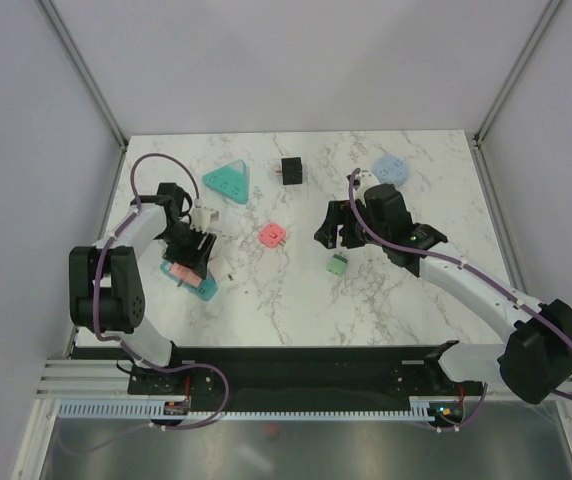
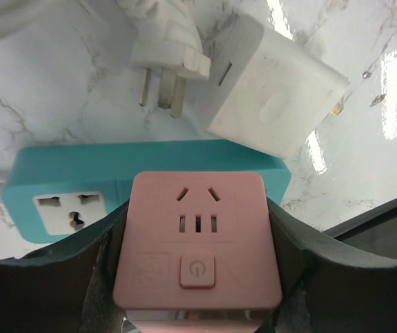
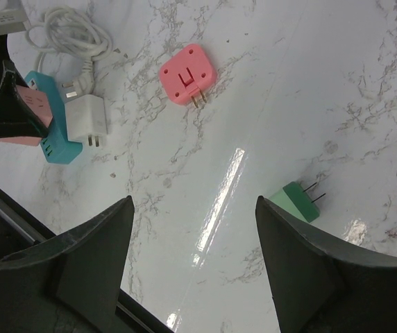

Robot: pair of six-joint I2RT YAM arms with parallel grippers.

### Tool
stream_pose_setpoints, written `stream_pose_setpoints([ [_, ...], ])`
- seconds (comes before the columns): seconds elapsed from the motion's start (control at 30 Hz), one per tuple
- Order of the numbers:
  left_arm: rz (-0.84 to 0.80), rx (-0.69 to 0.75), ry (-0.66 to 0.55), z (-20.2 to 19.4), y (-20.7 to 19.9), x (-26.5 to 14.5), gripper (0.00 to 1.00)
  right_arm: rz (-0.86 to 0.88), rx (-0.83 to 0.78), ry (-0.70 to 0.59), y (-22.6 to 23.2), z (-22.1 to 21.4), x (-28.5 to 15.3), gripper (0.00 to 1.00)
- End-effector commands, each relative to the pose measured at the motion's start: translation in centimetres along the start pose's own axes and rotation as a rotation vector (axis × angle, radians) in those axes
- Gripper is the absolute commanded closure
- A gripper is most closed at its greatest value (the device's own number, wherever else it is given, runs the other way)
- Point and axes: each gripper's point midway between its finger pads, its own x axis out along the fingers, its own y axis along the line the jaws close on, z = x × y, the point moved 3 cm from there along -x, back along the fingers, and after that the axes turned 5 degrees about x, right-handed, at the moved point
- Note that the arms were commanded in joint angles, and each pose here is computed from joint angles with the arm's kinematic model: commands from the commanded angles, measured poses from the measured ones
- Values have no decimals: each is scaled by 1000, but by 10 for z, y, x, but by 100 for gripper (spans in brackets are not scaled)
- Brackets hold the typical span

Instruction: Insert the plug

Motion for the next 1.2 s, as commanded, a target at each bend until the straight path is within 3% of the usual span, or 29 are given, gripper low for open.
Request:
stream_pose_setpoints([
  [0.0, -21, -32, -22, -6, -10, 0, 98, 25, -28, -63, 12, 18, -8, 21],
  [0.3, 74, 18, -229, 31, -7, -45, 98, 19, -27, -62, 11, 19, -6, 21],
  [0.43, 133, -8, -396, 64, -13, -81, 98, 22, -34, -78, 14, 24, -8, 18],
  [0.57, 146, -6, -623, 100, -44, -126, 98, 55, -31, -127, 22, 33, -8, 8],
  [0.67, 75, -127, -796, 130, -69, -166, 98, 126, -33, -228, 38, 40, -12, 2],
  [0.77, -49, -253, -935, 151, -100, -202, 98, 291, -85, -471, 75, 59, -35, 2],
  [0.8, -122, -294, -1016, 159, -114, -220, 98, 333, -121, -499, 90, 53, -40, 2],
  [0.93, -316, -283, -1181, 168, -169, -253, 98, 433, -214, -675, 116, 53, -59, 2],
  [1.17, -565, -409, -1243, 156, -210, -271, 98, 534, -278, -817, 154, 67, -82, 2],
])
